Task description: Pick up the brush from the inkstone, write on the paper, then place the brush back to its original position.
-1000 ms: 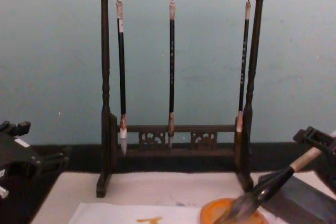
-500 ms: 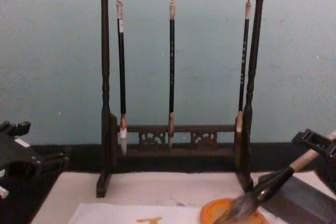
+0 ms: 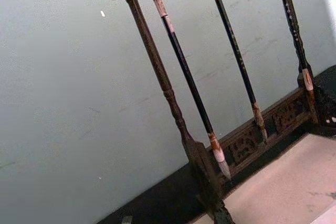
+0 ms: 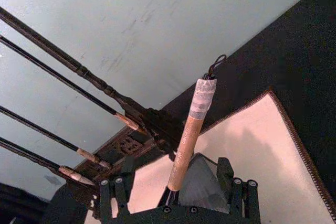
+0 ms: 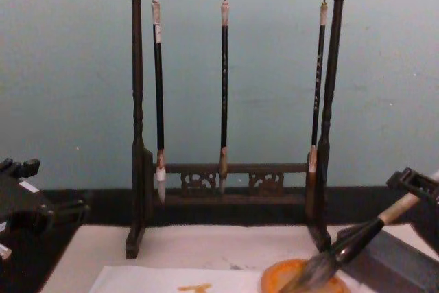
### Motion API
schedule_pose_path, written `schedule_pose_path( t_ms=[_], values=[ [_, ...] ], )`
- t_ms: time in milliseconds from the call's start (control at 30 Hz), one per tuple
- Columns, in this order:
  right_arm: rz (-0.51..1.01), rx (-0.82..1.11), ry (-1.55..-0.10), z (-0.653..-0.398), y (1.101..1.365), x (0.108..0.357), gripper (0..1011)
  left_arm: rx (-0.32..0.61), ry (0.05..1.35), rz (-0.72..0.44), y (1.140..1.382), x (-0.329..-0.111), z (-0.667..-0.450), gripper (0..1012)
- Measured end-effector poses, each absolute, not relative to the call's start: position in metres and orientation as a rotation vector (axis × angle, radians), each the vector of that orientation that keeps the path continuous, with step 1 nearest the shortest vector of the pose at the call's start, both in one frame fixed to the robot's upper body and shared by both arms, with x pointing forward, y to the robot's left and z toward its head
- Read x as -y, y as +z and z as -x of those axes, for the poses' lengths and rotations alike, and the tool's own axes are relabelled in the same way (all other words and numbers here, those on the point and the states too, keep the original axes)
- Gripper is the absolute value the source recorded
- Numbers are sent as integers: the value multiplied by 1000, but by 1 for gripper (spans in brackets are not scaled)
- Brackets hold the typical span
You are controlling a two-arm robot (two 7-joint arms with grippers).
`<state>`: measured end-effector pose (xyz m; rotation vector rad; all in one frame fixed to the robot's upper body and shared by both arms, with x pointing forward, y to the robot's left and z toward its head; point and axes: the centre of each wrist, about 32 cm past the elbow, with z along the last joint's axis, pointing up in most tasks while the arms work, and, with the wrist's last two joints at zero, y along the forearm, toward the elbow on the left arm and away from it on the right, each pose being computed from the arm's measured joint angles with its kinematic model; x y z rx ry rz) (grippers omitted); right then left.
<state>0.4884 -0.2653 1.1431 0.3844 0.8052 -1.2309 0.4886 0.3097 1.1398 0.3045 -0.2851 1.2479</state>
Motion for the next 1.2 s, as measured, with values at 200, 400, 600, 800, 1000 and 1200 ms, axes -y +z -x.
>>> schedule_pose_path(
  t_ms=[200, 400, 600, 800, 1000, 1200],
  values=[
    [-378, -799, -1240, -488, 1143, 265, 1000, 285, 1248, -304, 1140, -310, -489, 1010],
    [-371, -795, -1246, -487, 1142, 265, 1000, 285, 1248, -305, 1140, -310, -489, 1010],
    [-368, -792, -1245, -487, 1143, 263, 1000, 285, 1248, -304, 1140, -310, -489, 1010],
    [-365, -786, -1244, -488, 1144, 261, 1000, 285, 1248, -305, 1140, -310, -489, 1010],
    [-362, -783, -1248, -489, 1145, 259, 1000, 285, 1248, -304, 1140, -310, -489, 1010],
    [-351, -768, -1253, -490, 1145, 258, 1000, 285, 1248, -304, 1140, -310, -489, 1010]
  ],
)
